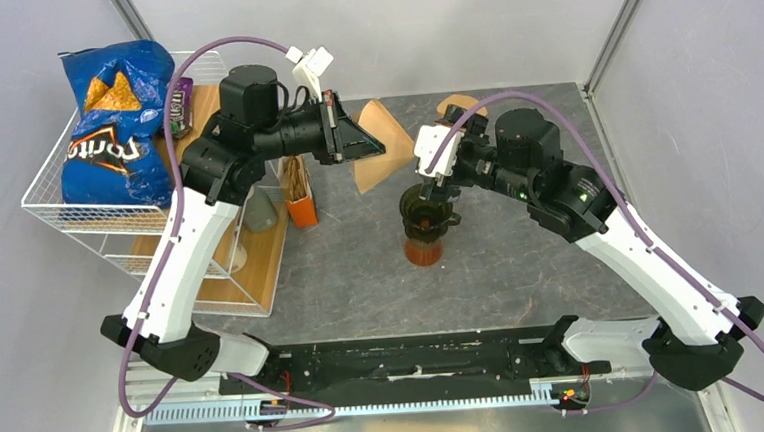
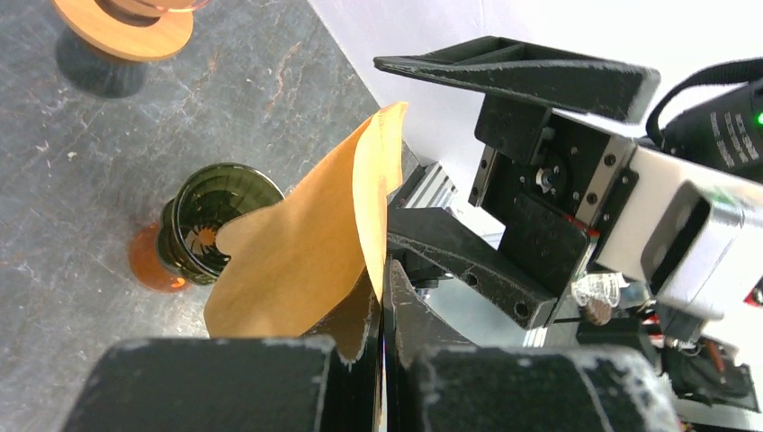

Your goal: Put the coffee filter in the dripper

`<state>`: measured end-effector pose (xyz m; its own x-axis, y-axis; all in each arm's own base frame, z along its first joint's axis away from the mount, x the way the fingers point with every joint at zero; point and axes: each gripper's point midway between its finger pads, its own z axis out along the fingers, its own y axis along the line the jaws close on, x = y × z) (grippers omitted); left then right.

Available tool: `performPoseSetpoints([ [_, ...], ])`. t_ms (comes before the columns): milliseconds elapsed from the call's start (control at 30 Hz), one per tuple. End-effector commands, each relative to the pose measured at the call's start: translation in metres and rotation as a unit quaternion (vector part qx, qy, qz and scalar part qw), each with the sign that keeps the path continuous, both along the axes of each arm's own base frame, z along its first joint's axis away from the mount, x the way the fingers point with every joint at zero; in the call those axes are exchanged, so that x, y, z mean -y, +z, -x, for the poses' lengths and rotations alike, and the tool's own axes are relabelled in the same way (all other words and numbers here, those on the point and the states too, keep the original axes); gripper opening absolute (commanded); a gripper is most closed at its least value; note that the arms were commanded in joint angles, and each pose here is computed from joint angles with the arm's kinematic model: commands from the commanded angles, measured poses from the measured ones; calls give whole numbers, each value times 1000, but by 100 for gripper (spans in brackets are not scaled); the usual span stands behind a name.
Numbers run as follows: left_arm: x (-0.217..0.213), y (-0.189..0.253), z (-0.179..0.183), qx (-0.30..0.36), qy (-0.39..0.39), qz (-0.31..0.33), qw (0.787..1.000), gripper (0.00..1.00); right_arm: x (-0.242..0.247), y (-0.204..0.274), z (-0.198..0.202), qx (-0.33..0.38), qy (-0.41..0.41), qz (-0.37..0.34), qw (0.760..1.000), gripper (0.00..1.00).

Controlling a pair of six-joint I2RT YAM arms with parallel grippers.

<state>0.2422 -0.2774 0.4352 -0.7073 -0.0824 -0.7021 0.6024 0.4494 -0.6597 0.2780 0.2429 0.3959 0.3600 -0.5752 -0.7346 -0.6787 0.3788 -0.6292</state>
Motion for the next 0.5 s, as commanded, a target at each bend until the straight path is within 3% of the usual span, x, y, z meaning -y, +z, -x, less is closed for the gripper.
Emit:
performPoseSetpoints([
  [0,-3,2,0,-53,40,20,998,2,-6,20,-5,63,13,15,998,97],
  [467,2,-8,1,-81,38,35,995,2,-34,5,3,40,55,31,997,99],
])
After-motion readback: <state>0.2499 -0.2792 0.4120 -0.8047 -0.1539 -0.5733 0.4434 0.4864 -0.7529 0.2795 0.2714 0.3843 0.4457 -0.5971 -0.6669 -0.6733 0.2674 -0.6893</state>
